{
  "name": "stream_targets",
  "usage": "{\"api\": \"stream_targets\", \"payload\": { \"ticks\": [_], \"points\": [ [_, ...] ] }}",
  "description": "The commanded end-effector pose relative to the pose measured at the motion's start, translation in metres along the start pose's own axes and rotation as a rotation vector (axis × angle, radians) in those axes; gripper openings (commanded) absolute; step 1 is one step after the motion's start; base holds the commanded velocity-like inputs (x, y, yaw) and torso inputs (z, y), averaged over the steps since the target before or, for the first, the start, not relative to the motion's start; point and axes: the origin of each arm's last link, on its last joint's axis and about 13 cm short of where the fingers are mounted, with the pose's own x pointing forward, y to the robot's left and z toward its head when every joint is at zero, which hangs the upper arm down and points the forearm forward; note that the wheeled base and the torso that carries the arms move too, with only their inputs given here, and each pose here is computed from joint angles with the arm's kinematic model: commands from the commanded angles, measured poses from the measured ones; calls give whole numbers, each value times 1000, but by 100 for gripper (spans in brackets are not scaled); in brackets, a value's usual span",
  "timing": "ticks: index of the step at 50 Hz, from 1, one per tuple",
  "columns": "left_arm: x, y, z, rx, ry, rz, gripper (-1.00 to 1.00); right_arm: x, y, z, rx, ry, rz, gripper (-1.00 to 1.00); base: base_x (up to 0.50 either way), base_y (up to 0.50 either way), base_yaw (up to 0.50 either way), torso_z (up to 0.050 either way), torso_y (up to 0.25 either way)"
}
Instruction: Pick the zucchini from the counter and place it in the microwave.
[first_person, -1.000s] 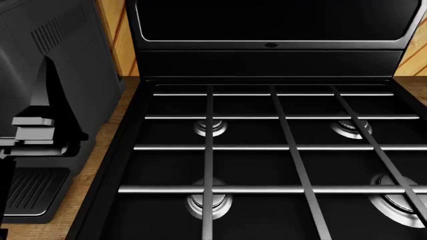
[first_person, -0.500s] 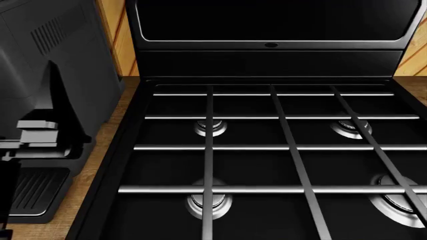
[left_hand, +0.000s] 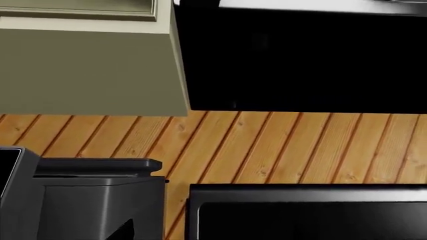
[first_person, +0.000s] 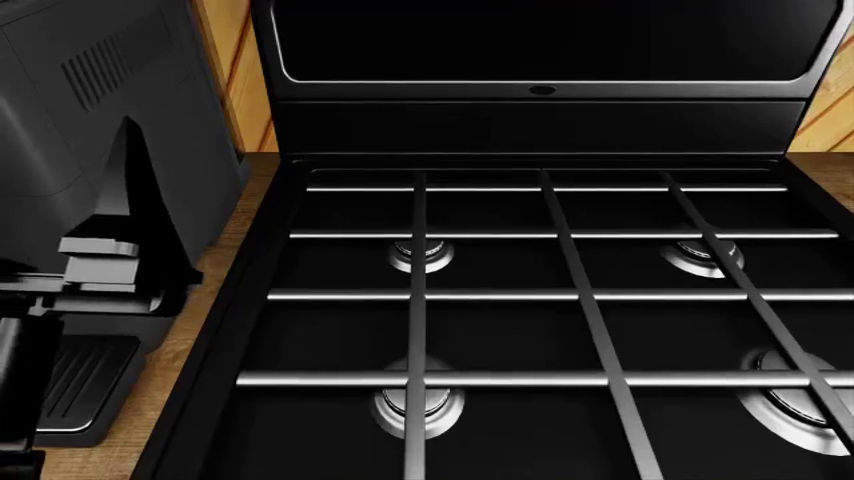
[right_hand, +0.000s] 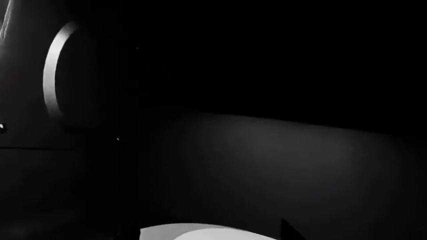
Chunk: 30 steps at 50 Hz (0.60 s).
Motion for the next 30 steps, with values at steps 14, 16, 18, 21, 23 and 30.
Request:
{"api": "stream_targets", "payload": {
  "ticks": [14,16,18,21,23,30],
  "points": [
    [6,-6,0,-5,0,-41,100,-103,14,-15,-102,-161,122,100,0,0,0,0,0],
    [6,-6,-2,-6,2,-43,100,-119,6,-21,-97,-178,18,100,0,0,0,0,0],
    [7,-6,-2,-6,4,-45,100,-127,5,-26,-103,-188,18,100,0,0,0,0,0],
    [6,-6,-3,-7,5,-46,100,-142,5,-33,-112,-204,21,100,0,0,0,0,0],
    [6,-6,-4,-7,7,-45,100,-145,6,-37,-123,-222,18,100,0,0,0,0,0],
    [7,-6,-4,-8,7,-47,100,-154,10,-54,-143,-272,-7,100,0,0,0,0,0]
  ]
}}
